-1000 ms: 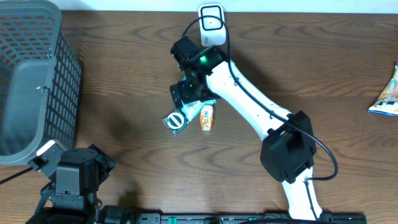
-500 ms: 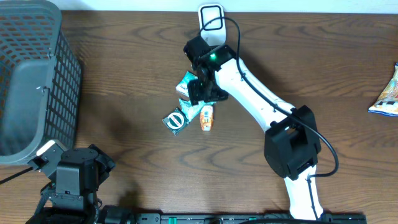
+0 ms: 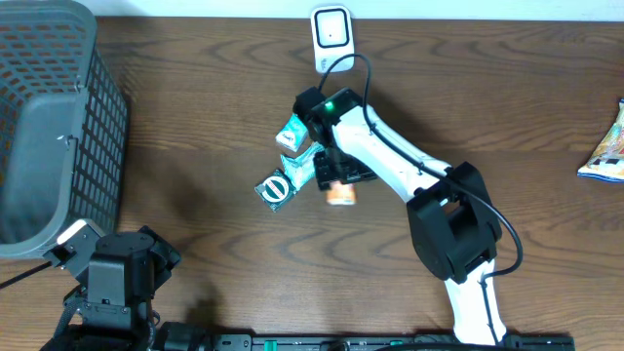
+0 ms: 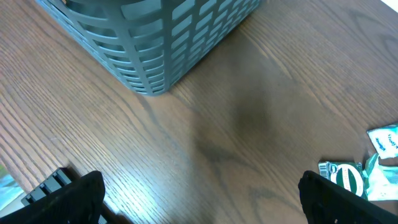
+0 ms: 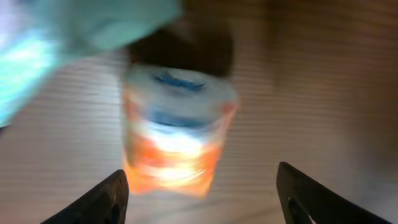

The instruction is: Scan the item barcode

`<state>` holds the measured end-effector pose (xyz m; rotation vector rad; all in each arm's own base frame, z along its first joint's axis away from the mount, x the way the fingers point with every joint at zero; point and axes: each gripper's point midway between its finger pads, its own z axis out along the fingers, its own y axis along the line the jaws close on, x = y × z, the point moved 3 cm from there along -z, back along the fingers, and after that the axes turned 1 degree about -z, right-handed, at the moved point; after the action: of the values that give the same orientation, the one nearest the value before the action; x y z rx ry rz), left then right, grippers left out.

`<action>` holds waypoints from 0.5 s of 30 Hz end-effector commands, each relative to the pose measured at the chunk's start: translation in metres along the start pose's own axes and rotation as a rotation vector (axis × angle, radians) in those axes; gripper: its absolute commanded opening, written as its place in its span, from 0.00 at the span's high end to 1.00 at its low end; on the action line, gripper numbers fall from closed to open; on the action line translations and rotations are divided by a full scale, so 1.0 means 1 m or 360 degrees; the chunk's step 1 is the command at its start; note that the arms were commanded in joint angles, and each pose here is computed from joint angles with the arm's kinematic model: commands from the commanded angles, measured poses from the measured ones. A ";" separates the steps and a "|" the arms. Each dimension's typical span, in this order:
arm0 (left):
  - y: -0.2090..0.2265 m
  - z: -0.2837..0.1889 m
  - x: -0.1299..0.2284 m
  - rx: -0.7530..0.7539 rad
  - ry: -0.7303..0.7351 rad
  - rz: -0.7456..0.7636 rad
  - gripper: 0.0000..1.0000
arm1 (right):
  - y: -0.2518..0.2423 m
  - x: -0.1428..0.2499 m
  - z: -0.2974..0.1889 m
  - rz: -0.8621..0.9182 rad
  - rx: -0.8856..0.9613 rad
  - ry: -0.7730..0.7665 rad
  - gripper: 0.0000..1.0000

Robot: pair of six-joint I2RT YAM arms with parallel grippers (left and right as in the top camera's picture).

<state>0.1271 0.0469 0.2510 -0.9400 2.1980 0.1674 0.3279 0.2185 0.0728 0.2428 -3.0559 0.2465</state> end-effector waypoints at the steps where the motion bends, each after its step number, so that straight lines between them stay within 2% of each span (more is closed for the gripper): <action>1: 0.003 0.000 -0.002 -0.0027 -0.0019 -0.0027 0.02 | -0.026 -0.004 0.001 0.0107 0.0128 0.0000 0.31; 6: 0.003 0.000 -0.002 -0.0027 -0.0019 -0.0028 0.03 | -0.030 0.001 0.002 0.0126 0.0017 0.0104 0.31; 11: 0.003 0.000 -0.002 -0.0027 -0.0019 -0.0028 0.02 | -0.012 0.003 0.000 -0.0076 -0.0206 0.0151 0.30; 15: 0.003 0.000 -0.002 -0.0027 -0.0019 -0.0027 0.02 | 0.003 0.003 -0.002 -0.0100 -0.0346 0.0153 0.34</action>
<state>0.1271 0.0469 0.2510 -0.9400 2.1980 0.1674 0.3322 0.2054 0.0725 0.2365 -2.9822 0.0716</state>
